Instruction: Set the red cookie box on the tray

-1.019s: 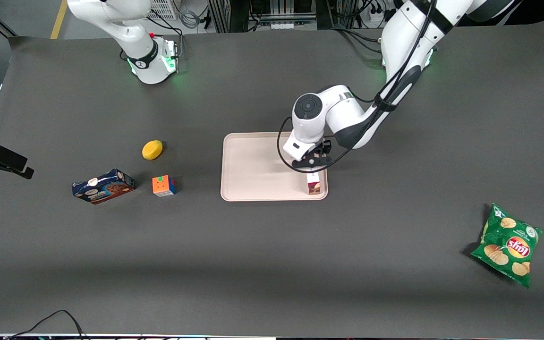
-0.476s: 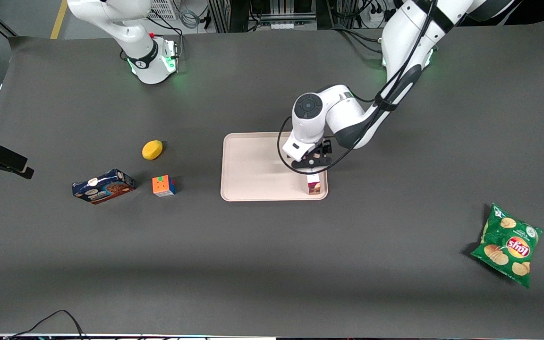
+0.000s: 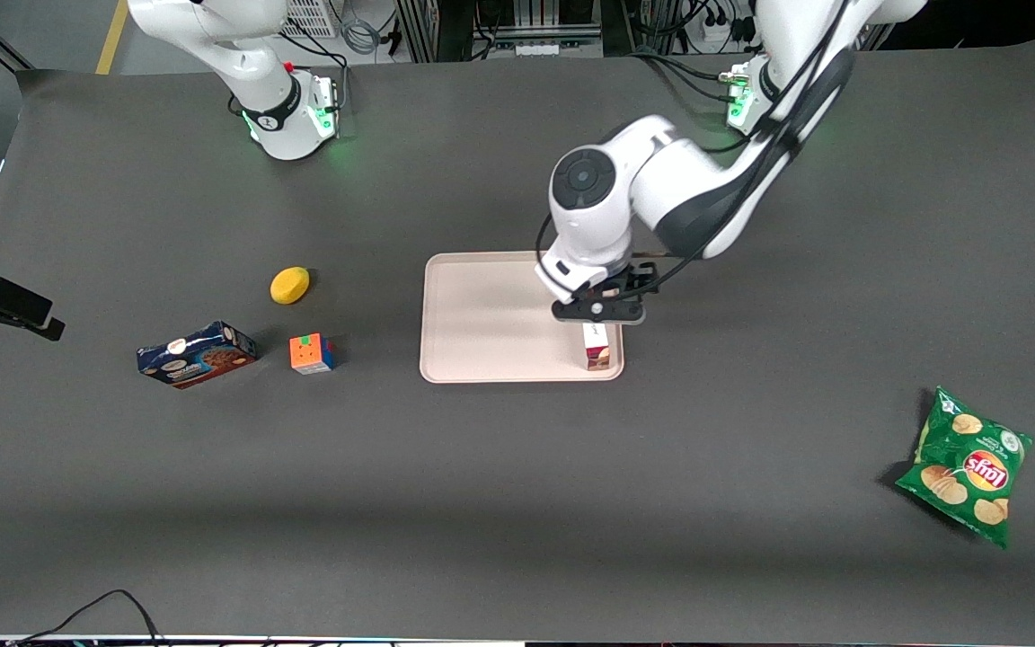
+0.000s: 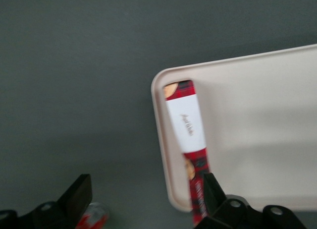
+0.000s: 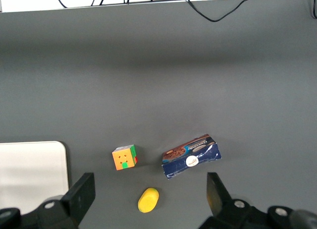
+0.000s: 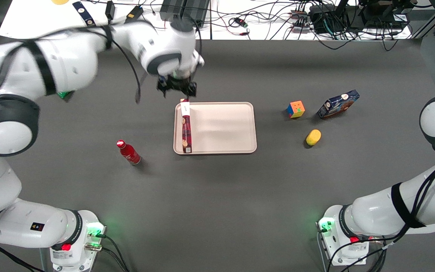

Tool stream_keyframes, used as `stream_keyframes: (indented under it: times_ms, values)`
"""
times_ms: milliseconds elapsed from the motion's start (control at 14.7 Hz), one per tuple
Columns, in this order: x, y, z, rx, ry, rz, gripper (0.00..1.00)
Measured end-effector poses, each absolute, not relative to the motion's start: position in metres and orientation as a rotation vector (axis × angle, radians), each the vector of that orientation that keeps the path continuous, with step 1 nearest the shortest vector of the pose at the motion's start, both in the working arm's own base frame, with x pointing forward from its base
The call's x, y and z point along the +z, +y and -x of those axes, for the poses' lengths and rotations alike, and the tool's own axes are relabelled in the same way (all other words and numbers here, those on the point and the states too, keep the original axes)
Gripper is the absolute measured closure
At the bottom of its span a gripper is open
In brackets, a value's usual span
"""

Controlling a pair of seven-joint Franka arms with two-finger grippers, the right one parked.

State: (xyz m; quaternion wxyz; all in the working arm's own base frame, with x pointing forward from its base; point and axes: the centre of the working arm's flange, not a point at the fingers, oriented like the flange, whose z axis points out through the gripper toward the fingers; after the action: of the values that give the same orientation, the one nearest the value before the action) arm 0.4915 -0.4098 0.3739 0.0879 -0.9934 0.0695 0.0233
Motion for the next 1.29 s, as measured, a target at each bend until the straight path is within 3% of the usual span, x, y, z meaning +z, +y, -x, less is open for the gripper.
stream_keyframes:
  times_ms: [408, 612, 951, 1291]
  values:
    - [0.534, -0.316, -0.527, 0.217, 0.482, 2.87, 0.0]
    - [0.578, -0.226, -0.563, 0.207, 0.555, 2.848, 0.0]
    - [0.602, -0.07, -0.604, 0.101, 0.457, 2.977, 0.0]
    - [0.554, -0.031, -0.592, -0.03, 0.396, 3.031, 0.0]
